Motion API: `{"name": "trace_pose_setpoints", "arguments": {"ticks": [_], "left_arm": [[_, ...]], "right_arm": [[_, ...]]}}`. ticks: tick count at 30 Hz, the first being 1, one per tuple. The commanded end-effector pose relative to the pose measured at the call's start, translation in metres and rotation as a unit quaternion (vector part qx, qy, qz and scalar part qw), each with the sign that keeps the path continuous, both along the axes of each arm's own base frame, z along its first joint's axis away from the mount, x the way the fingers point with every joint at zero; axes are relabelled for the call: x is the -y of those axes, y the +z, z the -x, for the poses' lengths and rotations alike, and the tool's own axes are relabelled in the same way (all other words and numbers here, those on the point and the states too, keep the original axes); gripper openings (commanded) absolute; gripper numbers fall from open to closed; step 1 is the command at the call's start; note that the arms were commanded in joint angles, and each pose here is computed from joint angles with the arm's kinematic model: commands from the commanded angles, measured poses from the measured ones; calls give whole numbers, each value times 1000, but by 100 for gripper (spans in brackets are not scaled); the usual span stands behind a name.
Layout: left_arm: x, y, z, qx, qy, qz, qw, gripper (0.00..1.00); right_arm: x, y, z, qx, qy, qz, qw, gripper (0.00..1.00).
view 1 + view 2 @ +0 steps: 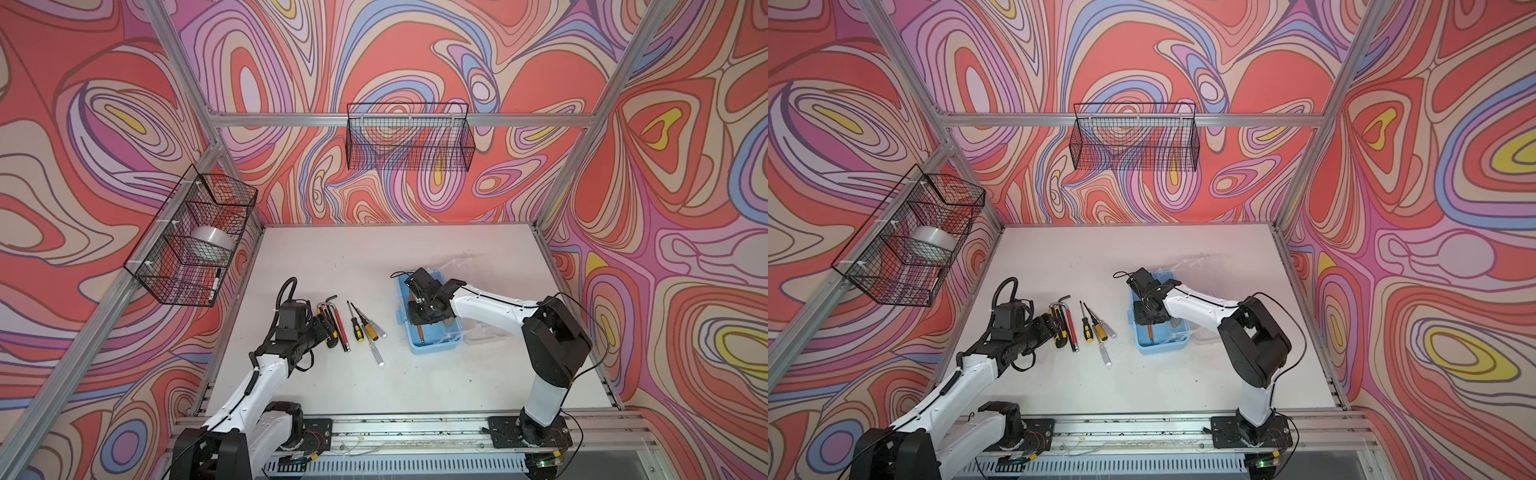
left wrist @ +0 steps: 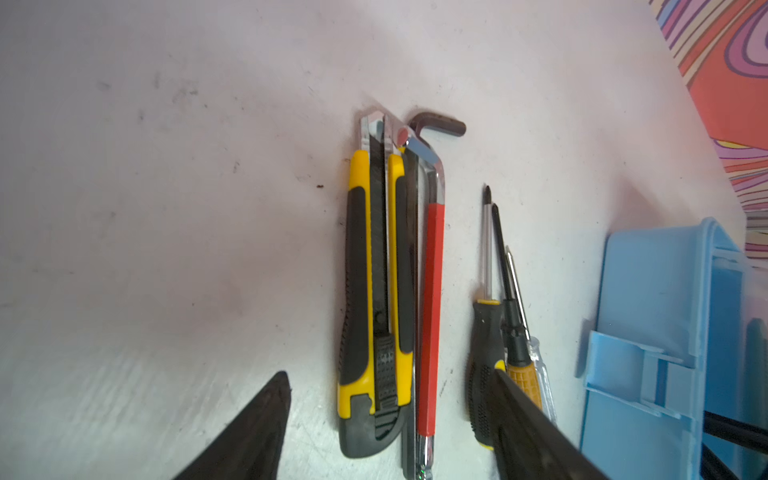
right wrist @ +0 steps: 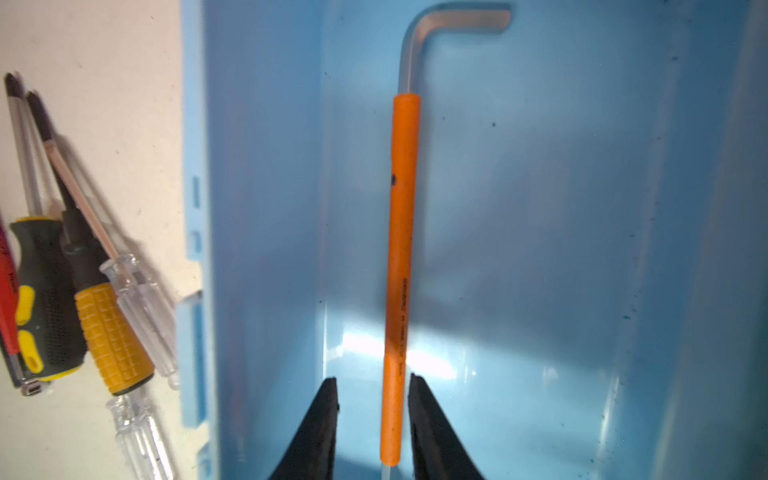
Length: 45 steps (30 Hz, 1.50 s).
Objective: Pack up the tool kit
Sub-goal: 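Carry the orange hex key over the blue box and lower it inside, then open the right gripper in the box while the left grasps the yellow-black knife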
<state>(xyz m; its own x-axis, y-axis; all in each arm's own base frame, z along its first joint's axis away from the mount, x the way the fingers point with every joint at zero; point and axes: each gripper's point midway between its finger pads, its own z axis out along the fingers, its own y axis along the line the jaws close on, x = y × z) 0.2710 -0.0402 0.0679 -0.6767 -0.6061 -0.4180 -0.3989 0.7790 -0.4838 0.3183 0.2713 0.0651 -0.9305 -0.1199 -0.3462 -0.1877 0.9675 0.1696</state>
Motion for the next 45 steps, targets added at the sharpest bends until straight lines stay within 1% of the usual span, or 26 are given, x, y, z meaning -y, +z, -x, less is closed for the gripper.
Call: {"name": "trace_pose_setpoints", "arguments": {"ticks": [1, 3, 4, 6, 11, 12, 13, 17, 22, 28, 33, 36, 45], "left_arm": [[-17, -3, 1, -32, 17, -47, 998, 72], [-19, -13, 1, -49, 17, -55, 997, 69], [-18, -3, -10, -37, 18, -53, 998, 66], [-15, -7, -14, -38, 14, -51, 998, 65], [-10, -16, -15, -55, 8, -69, 996, 64], [-9, -16, -16, -54, 7, -74, 996, 64], [-7, -12, -22, -40, 5, -75, 996, 65], [3, -9, -29, -34, -7, -82, 996, 67], [2, -15, -32, -54, -5, -102, 993, 67], [-2, -30, -32, -79, -4, -120, 990, 63], [1, -39, -33, -90, -10, -121, 988, 61], [2, -41, -34, -92, -12, -123, 988, 61], [-3, -42, -33, -100, -7, -139, 985, 54]], "right_arm": [[-1, 25, -10, 29, -1, -4, 1000, 31], [-2, 40, -13, 46, -2, -14, 999, 30], [-3, 50, -15, 56, -2, -22, 998, 30], [-4, 59, -16, 68, 2, -31, 997, 29], [-5, 67, -17, 78, 7, -36, 996, 28], [-5, 68, -17, 79, 8, -36, 996, 28], [-5, 69, -17, 82, 9, -38, 996, 28], [-5, 66, -15, 81, 13, -40, 996, 28], [-2, 65, -14, 87, 13, -38, 995, 28], [0, 63, -14, 91, 15, -32, 995, 27], [1, 63, -15, 95, 16, -29, 995, 27], [1, 62, -15, 95, 19, -28, 995, 26], [1, 55, -16, 92, 24, -21, 995, 25]]}}
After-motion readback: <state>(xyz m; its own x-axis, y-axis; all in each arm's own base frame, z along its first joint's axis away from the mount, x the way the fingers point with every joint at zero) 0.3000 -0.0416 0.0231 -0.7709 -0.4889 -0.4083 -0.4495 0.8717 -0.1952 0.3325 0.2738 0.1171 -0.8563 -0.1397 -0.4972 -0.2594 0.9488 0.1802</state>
